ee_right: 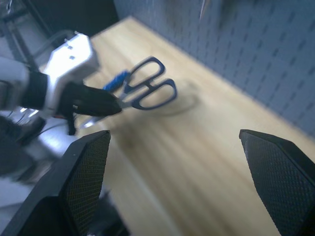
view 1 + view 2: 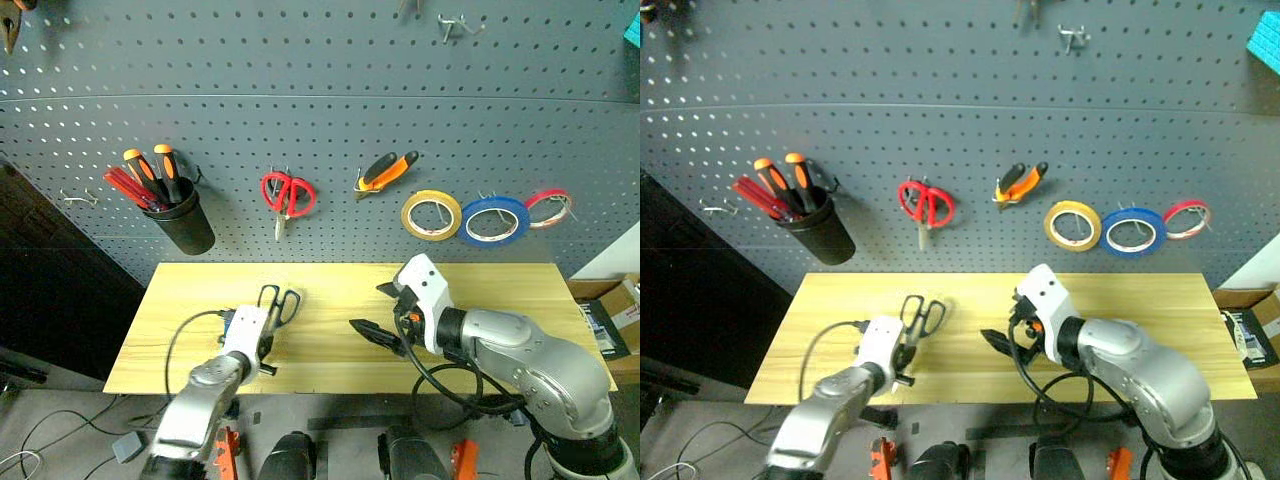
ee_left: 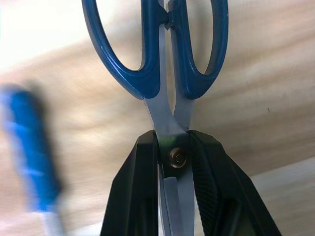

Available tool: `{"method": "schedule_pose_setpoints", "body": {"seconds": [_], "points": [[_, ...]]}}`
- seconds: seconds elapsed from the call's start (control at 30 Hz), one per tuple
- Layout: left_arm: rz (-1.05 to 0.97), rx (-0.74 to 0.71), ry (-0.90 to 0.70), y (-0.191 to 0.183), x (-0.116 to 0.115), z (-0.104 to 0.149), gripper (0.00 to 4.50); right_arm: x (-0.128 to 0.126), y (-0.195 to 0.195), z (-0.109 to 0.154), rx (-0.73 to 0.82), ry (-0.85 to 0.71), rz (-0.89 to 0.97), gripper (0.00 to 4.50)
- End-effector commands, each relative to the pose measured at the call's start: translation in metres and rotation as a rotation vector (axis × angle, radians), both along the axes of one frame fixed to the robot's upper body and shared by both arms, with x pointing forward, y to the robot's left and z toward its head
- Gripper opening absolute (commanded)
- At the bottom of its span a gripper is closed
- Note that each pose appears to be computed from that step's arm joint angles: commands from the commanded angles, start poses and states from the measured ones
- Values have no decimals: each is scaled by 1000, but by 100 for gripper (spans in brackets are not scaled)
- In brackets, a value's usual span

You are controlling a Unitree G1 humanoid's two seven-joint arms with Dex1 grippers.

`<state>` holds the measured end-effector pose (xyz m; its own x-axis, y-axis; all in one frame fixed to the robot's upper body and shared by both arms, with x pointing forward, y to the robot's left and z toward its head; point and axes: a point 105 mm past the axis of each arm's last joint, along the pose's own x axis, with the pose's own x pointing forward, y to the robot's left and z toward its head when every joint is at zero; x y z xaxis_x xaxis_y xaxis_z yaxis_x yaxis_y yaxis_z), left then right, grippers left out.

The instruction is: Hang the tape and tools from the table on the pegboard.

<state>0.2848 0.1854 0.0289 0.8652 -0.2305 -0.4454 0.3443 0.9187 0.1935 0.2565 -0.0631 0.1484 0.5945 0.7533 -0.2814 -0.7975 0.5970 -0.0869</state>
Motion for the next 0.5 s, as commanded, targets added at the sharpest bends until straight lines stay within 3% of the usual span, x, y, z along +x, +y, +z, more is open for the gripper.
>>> {"method": "schedule_pose_setpoints", "body": {"seconds": [0.03, 0.2, 0.37, 0.5], "points": [[-210, 54, -336, -18, -3, 63, 63, -6, 2, 27, 51, -186, 38, 450], [-320, 89, -572, -22, -15, 103, 63, -9, 0, 28, 79, -206, 71, 450], [-273, 98, -722, -17, 1, 135, 63, 1, -5, 31, 89, -222, 33, 450], [-223, 70, -717, -13, 20, 140, 63, 6, -8, 33, 90, -232, 18, 450]]}}
